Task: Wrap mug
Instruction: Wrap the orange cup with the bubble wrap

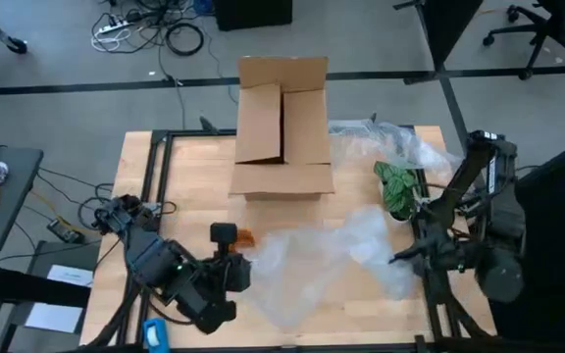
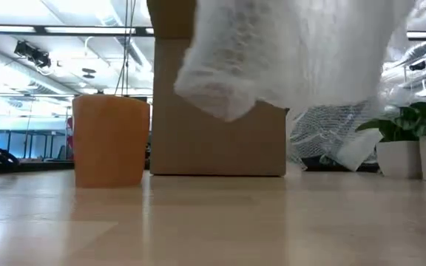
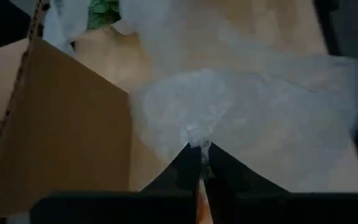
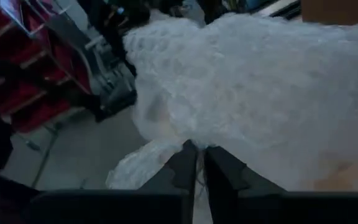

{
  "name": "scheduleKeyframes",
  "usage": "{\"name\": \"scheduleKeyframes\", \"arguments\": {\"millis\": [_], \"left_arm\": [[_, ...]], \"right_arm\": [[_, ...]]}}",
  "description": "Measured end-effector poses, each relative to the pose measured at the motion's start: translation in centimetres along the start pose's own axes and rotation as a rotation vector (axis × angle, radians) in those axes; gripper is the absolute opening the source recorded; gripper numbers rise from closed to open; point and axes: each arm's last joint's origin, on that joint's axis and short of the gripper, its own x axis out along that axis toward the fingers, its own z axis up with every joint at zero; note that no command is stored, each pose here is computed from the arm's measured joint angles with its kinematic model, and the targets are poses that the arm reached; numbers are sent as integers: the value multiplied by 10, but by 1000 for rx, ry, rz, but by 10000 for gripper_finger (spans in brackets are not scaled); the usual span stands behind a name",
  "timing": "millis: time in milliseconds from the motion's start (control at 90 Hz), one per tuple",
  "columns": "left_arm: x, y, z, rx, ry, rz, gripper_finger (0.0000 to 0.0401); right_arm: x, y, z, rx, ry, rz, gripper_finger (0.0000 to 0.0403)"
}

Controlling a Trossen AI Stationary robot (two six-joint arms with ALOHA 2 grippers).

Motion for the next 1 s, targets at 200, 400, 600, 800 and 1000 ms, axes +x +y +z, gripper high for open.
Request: {"name": "scheduleKeyframes", "arguments": {"millis": [200,400,600,800,1000], "left_arm": [[11,-36,-26,6,74,13,0],[37,-70,-69,10,239,43,0],[59,-74,-87,-1,365,63,0],[67,-74,-94,-6,408,78,0],[69,-76,-98,-32,419,96,0]], "right_arm": [[6,6,-11,111,82,4,0],[21,21,-22,164,-54,-12,0],[38,36,-11,236,-360,-78,1],[53,39,17,211,-581,-246,2],[70,28,57,113,-629,-381,1]]}}
